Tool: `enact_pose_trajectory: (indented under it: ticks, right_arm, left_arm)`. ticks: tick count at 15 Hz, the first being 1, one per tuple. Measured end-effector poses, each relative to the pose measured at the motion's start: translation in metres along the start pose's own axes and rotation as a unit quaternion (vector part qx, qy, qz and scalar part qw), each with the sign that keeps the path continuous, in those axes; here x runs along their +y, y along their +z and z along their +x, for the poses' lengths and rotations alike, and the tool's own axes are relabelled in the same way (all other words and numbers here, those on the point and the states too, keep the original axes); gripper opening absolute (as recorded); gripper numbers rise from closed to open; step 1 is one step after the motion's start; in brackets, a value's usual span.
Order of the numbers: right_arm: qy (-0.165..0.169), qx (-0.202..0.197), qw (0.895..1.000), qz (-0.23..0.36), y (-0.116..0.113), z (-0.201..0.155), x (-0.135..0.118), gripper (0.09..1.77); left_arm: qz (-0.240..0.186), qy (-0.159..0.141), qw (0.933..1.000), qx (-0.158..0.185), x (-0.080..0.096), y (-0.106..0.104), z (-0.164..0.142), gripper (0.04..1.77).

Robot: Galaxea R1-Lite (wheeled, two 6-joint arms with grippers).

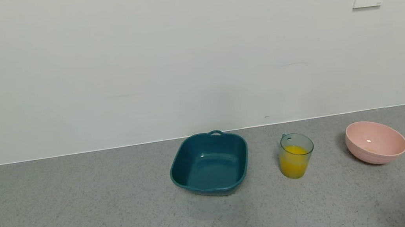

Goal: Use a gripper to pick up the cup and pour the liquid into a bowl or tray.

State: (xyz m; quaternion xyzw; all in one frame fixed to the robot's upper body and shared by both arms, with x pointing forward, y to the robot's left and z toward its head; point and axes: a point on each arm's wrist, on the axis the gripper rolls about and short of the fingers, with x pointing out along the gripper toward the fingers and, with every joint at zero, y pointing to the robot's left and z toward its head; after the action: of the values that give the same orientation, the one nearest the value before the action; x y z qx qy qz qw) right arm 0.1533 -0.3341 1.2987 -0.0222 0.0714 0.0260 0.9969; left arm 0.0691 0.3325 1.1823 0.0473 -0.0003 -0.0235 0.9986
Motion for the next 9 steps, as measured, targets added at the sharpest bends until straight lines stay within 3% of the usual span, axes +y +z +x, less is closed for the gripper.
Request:
enact_pose_trajectory:
  ticks: [4, 9]
  right_arm:
    - [0.058, 0.063, 0.996, -0.005, 0.001, 0.058, 0.013, 1.71]
    - [0.104, 0.138, 0.985, 0.001, -0.025, 0.114, 0.043, 1.71]
  left_arm:
    - [0.0, 0.0, 1.0, 0.0, 0.0, 0.0, 0.0, 1.72]
    - [0.0, 0.0, 1.0, 0.0, 0.0, 0.0, 0.0, 1.72]
